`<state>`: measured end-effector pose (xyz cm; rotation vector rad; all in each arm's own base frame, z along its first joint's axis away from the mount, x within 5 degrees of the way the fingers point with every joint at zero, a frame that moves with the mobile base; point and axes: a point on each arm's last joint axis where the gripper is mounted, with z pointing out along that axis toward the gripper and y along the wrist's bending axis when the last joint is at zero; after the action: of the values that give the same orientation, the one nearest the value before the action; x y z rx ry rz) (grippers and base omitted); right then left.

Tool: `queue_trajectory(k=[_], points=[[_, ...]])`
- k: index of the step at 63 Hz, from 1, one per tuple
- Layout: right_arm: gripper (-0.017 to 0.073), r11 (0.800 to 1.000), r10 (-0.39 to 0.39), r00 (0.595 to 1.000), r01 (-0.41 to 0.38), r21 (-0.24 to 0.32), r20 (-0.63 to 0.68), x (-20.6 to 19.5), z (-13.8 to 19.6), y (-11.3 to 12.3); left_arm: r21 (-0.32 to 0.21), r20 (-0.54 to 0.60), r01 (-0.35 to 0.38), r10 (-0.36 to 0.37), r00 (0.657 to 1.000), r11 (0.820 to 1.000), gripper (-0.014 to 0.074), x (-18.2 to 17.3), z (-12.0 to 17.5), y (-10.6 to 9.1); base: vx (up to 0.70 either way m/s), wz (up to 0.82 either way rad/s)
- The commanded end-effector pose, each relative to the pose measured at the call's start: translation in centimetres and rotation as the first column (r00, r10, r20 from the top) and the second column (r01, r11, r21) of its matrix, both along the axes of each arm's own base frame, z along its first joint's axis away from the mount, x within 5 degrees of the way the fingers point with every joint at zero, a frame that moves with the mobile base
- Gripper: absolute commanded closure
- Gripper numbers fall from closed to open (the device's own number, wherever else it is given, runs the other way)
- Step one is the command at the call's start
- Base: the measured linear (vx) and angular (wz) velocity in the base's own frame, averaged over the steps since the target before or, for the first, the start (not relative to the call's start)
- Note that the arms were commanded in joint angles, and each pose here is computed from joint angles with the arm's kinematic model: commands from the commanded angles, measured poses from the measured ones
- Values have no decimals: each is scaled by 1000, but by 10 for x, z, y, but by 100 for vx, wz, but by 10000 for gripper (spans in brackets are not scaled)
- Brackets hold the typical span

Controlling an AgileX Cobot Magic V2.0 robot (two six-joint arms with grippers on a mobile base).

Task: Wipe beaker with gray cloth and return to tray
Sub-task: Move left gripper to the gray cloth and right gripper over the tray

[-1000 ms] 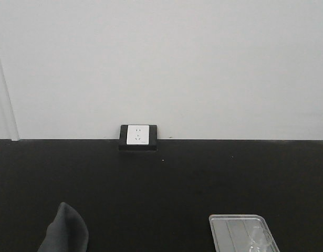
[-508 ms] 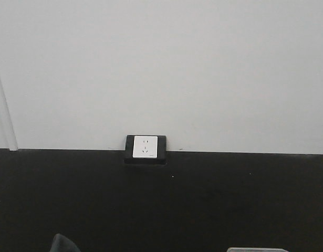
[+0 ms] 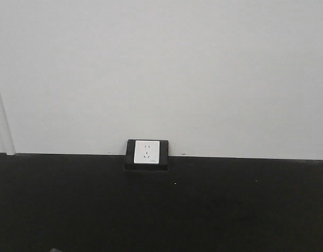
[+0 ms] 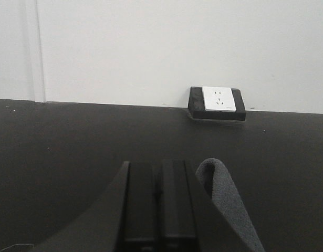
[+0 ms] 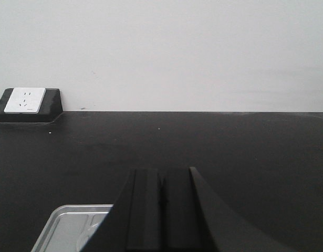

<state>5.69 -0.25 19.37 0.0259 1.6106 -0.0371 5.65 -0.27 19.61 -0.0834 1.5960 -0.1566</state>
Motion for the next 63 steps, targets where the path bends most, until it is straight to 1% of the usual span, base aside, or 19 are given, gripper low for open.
queue_trajectory(k=[1,22,24,26,30,36,39,42,45,51,56,57,63], points=[[571,1000,4,996,-3,-11,85,0,6,0,-8,65,1,0,998,1000,600,0,-2,0,2,0],[571,1000,5,995,-4,-11,99,0,8,0,-9,69,1,0,998,1000,600,0,-2,0,0,0],[571,1000,5,995,-4,-12,103,0,8,0,-26,69,2,0,998,1000,600,0,-2,0,0,0],[571,1000,5,995,-4,-12,103,0,8,0,-28,74,2,0,997,1000,600,0,-1,0,0,0],[571,1000,5,995,-4,-12,103,0,8,0,-28,96,2,1,995,1000,600,0,1,0,0,0],[571,1000,9,987,-7,-14,159,-1,13,1,-31,156,3,2,988,1000,600,-1,9,0,0,0],[571,1000,14,974,-10,-18,226,-2,19,1,-32,188,4,2,982,999,597,-2,18,0,0,0],[571,1000,17,958,-12,-21,285,-3,26,2,-33,220,5,2,975,999,595,-6,34,0,0,0],[571,1000,18,951,-11,-22,307,-5,34,2,-34,248,7,2,969,999,591,-10,52,0,0,0],[571,1000,10,961,-4,-20,278,-9,58,1,-33,267,8,1,964,999,580,-18,90,1,0,0],[571,1000,2,973,2,-17,230,-12,83,0,-27,209,6,0,978,1000,561,-19,114,1,0,0],[571,1000,0,975,3,-16,223,-12,87,0,-25,211,6,0,977,1000,557,-20,122,1,0,0],[571,1000,-4,981,8,-18,194,-10,115,0,1,161,1,-2,987,1000,514,-12,147,0,0,0]])
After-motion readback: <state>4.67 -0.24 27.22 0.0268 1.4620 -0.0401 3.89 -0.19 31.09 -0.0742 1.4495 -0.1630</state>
